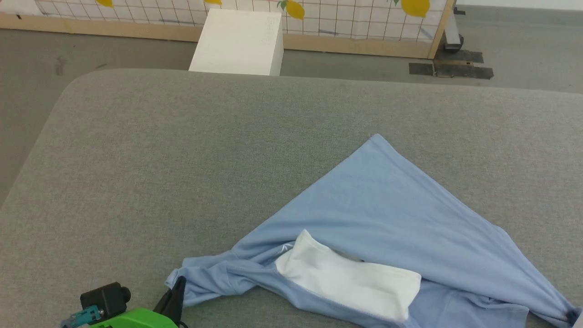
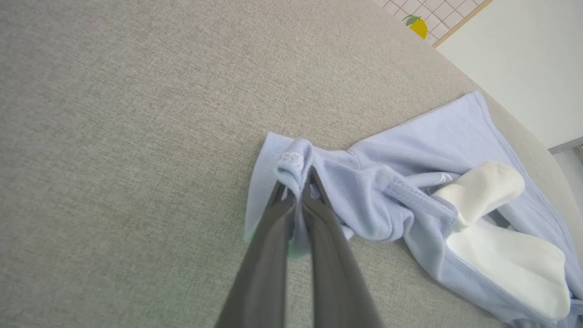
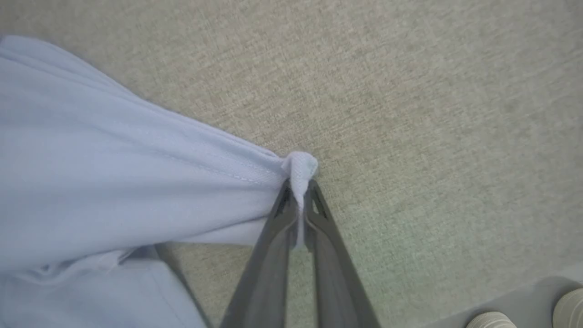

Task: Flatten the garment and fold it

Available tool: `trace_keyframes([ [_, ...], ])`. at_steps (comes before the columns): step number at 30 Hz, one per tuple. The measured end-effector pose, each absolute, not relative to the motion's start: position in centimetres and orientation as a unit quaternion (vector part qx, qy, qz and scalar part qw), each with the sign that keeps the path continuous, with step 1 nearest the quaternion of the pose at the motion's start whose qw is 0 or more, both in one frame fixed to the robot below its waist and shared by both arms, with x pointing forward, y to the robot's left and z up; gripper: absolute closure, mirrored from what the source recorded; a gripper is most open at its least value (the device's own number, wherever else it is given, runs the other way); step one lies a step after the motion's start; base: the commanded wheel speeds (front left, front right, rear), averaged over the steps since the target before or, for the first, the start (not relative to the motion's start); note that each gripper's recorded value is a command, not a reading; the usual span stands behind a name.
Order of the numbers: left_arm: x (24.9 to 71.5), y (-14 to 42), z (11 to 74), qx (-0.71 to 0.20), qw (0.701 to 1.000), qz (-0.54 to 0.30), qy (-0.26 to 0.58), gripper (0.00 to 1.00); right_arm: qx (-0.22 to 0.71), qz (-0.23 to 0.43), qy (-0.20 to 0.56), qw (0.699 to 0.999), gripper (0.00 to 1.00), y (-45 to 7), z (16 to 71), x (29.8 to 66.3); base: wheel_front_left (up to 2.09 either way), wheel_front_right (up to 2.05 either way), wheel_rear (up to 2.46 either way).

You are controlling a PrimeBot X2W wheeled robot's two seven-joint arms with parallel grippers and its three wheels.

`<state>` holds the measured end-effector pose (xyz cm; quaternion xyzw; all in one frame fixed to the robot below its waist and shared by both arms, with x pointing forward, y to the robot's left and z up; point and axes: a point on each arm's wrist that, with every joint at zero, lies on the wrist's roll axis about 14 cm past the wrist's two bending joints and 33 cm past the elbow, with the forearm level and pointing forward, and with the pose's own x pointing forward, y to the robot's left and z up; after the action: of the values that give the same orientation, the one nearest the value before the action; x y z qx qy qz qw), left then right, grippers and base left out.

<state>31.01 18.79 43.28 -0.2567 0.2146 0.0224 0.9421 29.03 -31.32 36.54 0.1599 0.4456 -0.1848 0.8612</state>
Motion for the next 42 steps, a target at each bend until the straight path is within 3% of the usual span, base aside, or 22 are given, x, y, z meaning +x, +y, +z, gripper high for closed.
trace_keyframes([
  [5, 30.7, 19.0, 42.9, -0.258, 0.94, 0.029, 0.22, 1.0, 0.115, -0.153, 0.334, 0.923, 0.0, -30.1, 40.5, 34.1, 0.0, 0.0, 0.0],
  [10, 30.5, 19.3, 42.7, -0.26, 0.939, 0.037, 0.222, 1.0, 0.059, -0.044, 0.166, 0.983, 0.0, -24.9, 47.5, 42.2, 0.0, 0.0, 0.0],
  [16, 31.0, 19.5, 42.3, -0.262, 0.938, 0.042, 0.225, 1.0, 0.007, 0.095, 0.061, 0.994, 0.0, -17.3, 51.8, 48.1, 0.0, 0.0, 0.0],
  [24, 32.0, 19.8, 41.4, -0.267, 0.935, 0.053, 0.228, 1.0, -0.041, 0.212, 0.152, 0.964, 0.0, -10.0, 47.6, 52.7, 0.0, 0.0, 0.0],
  [37, 31.6, 21.1, 39.0, -0.279, 0.924, 0.099, 0.243, 1.0, -0.087, 0.234, 0.409, 0.877, 0.0, -6.8, 37.2, 54.6, 0.0, 0.0, 0.0],
  [38, 31.5, 21.2, 38.8, -0.279, 0.923, 0.101, 0.246, 1.0, -0.09, 0.236, 0.415, 0.874, 0.16, -6.6, 37.2, 54.8, 0.0, 0.0, 0.0],
  [39, 31.3, 21.2, 38.6, -0.279, 0.922, 0.103, 0.247, 1.0, -0.091, 0.236, 0.42, 0.872, 0.55, -6.4, 37.1, 55.0, 0.0, 0.0, 0.0],
  [40, 31.3, 21.3, 38.6, -0.28, 0.922, 0.106, 0.247, 1.0, -0.094, 0.237, 0.423, 0.87, 0.68, -6.3, 37.1, 55.1, 0.0, 0.0, 0.0],
  [41, 31.2, 21.3, 38.5, -0.281, 0.921, 0.106, 0.248, 1.0, -0.095, 0.237, 0.423, 0.869, 0.99, -6.3, 37.1, 55.1, 0.0, 0.0, 0.0],
  [42, 31.2, 21.3, 38.4, -0.281, 0.921, 0.106, 0.249, 1.0, -0.094, 0.238, 0.422, 0.87, 1.0, -6.2, 37.2, 55.1, 0.0, 0.0, 0.0],
])
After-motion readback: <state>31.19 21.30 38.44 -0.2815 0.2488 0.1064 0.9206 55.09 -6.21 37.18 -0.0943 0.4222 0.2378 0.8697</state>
